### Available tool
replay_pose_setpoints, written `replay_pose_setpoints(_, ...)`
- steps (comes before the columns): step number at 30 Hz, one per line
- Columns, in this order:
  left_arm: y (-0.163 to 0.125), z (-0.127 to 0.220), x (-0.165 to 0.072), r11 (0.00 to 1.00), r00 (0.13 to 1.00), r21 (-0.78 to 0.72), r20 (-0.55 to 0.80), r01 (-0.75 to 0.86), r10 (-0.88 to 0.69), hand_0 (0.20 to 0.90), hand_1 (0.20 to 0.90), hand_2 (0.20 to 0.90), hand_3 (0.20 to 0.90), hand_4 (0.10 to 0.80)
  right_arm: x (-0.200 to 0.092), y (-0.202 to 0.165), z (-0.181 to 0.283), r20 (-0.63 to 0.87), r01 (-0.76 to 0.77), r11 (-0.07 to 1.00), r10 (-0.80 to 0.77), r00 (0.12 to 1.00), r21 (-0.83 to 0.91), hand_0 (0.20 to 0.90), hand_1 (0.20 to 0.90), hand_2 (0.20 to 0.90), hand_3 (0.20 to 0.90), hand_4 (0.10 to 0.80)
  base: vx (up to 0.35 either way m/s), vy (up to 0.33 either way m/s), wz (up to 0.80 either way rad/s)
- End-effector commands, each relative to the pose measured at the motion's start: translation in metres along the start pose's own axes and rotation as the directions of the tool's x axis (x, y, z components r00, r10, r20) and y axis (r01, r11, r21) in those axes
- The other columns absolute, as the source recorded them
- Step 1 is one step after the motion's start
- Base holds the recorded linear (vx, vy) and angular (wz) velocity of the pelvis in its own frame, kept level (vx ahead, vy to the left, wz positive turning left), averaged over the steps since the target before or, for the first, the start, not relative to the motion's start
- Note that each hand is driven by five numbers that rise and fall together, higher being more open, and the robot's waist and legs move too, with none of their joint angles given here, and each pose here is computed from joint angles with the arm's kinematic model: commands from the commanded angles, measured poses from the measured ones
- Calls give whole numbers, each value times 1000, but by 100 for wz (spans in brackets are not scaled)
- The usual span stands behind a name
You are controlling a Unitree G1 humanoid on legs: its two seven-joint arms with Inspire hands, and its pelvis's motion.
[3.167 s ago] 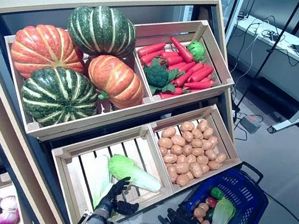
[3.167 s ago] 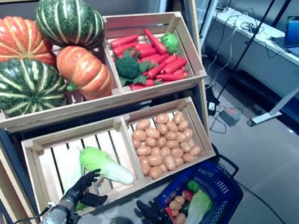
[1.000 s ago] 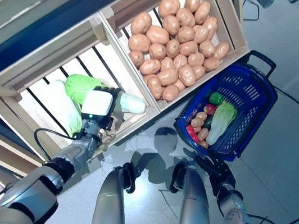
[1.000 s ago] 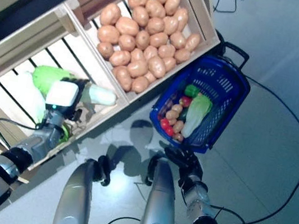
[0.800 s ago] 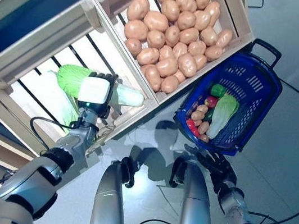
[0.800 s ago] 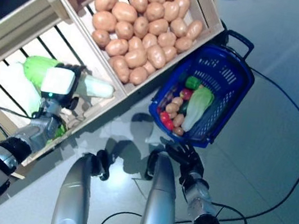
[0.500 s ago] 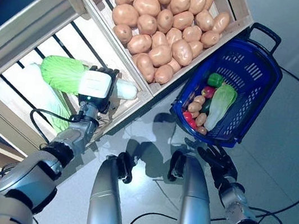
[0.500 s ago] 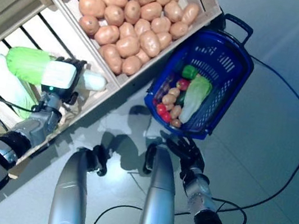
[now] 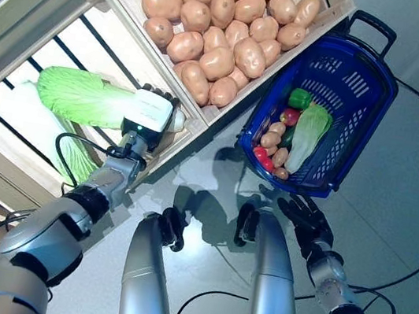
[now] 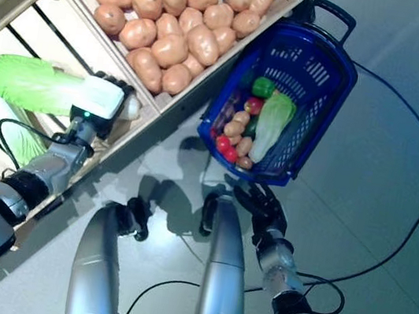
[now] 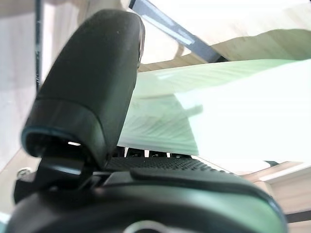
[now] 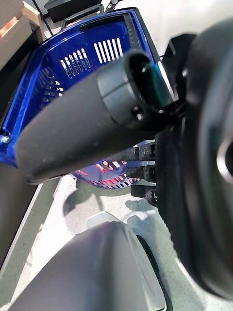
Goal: Put vegetables into the basket
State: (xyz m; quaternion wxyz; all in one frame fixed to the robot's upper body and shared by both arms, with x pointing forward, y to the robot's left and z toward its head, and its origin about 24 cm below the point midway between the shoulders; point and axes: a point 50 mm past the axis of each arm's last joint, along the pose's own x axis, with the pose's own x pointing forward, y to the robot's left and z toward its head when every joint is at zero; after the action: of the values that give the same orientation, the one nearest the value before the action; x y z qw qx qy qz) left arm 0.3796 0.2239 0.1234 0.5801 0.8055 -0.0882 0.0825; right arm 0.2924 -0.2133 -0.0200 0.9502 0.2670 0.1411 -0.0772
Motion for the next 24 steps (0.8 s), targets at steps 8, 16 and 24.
replay_pose_setpoints(8,37,-69,20,1000,945,27,-326,3,6,900,900,900,900,800,-7,17,45,241,-39,989,5,970,139,900,900,900,900,800,-50,-8,-5)
replay_pose_setpoints(16,38,-88,19,998,916,10,-397,65,-56,396,396,396,396,464,-8,13,61,323,-37,981,-27,946,192,900,900,900,900,800,-64,-27,1)
replay_pose_setpoints(24,37,-87,18,999,939,-6,-340,46,-45,300,300,300,300,400,-1,18,68,325,-42,974,-34,945,222,900,900,900,900,800,-49,-2,11)
